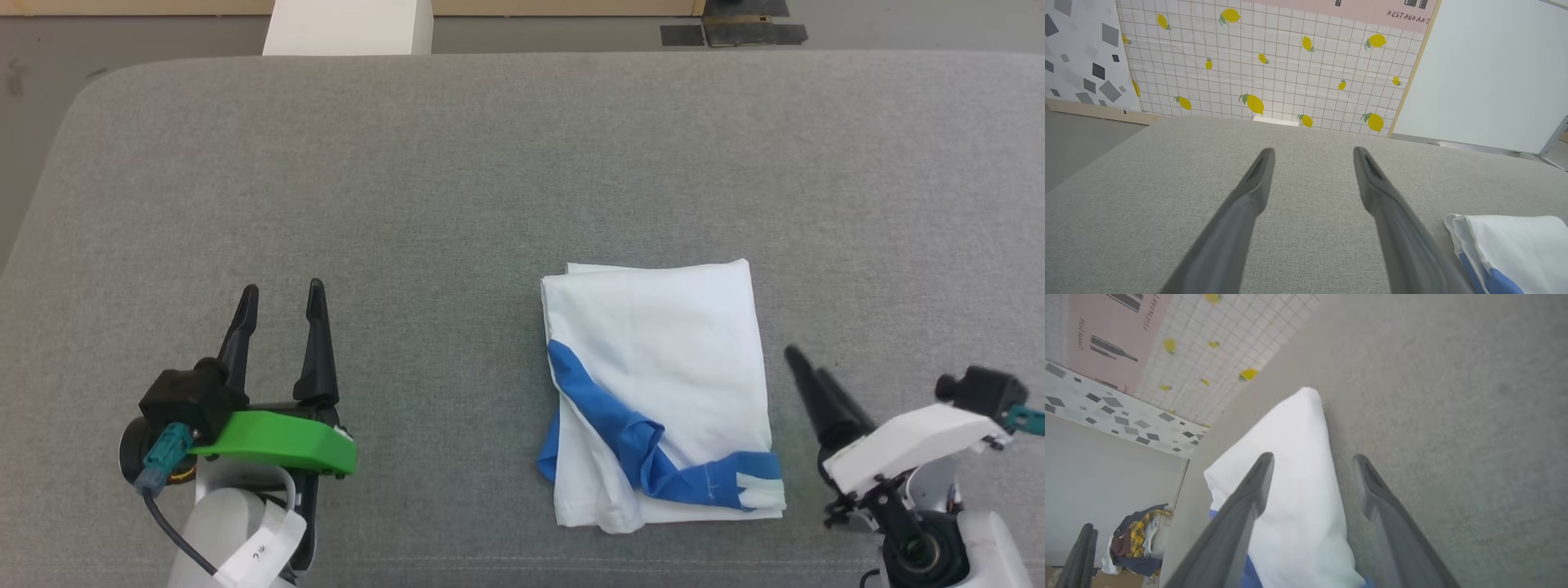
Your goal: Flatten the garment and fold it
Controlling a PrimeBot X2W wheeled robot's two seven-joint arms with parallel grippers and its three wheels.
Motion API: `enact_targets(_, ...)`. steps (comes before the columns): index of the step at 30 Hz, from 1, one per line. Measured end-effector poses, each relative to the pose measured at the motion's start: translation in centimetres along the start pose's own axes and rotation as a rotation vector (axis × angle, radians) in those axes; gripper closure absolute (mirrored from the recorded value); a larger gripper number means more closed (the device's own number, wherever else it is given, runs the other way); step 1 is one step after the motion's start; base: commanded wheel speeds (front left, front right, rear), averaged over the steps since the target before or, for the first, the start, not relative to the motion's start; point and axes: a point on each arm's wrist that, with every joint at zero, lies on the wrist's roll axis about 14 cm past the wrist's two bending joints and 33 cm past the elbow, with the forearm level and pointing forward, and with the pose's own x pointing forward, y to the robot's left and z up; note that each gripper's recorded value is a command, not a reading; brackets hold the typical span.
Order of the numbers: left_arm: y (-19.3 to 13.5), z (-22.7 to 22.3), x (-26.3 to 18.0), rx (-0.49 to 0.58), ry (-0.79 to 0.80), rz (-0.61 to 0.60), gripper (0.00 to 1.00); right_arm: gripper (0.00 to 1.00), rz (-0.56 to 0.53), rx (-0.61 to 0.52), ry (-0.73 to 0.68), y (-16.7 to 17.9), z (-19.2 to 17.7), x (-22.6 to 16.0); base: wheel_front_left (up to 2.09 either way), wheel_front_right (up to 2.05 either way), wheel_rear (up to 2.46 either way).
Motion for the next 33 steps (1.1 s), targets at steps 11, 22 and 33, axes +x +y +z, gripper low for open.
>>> enact_targets(11, 1.0, -0.6, -0.2, 0.006, 0.016, 0.025, 0.0, 0.0, -0.051, 0.085, 0.32, -1.1, -6.1, 2.4, 0.0, 0.0, 0.0)
enact_targets(22, 1.6, -0.8, -0.4, 0.01, 0.023, 0.044, 0.0, 1.0, -0.033, -0.036, 0.441, 0.1, -7.8, 3.6, 0.0, 0.0, 0.0)
enact_targets(33, -0.7, -1.3, 1.8, 0.0, 0.011, -0.024, 0.0, 1.0, -0.12, -0.573, 0.412, -0.5, -2.0, 3.3, 0.0, 0.0, 0.0)
